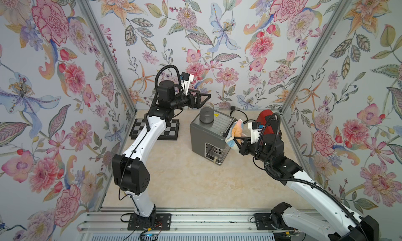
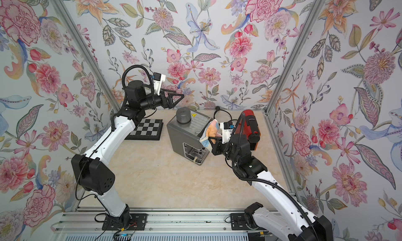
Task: Wipe the surface of a coffee machine
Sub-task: Wipe the dirt from the surface of the coffee machine, then adjust the coffee machine at the center of the board.
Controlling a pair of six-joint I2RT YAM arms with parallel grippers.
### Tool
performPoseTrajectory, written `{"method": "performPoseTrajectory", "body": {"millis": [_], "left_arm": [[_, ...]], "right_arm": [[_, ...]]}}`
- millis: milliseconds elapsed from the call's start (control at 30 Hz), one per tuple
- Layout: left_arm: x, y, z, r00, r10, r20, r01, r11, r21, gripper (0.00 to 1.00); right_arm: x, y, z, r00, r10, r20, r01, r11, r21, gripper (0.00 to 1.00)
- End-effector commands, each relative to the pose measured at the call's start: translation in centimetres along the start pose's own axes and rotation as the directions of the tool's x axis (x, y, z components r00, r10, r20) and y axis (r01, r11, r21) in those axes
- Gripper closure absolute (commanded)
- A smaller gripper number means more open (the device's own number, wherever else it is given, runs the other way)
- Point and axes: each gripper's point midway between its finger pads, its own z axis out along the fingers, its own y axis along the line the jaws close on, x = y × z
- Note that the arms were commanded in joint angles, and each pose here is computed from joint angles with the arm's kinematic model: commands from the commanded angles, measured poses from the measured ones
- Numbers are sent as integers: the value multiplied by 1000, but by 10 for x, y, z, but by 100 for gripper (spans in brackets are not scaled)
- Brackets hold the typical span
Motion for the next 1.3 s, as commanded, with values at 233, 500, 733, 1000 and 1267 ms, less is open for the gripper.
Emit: {"method": "performPoseTrajectory", "body": {"millis": [233,500,733,1000,1267], "left_arm": [[38,46,55,988,-18,-154,53,972,229,1],[71,71,70,975,-54,-215,116,950,289,1],[98,60,70,963,-33,-267,131,924,359,1],[129,65,84,947,-54,-315,168,923,347,1],[121,87,101,966,-38,-257,113,953,281,1]], "right_arm": [[25,40,-17,998,-18,-56,15,998,-64,100],[42,56,-7,996,-22,-86,15,997,-81,100],[47,49,-4,997,-15,-80,11,999,-52,100],[53,50,-4,996,3,-93,-10,997,-73,100],[56,54,-8,996,2,-95,-11,996,-94,100]]}}
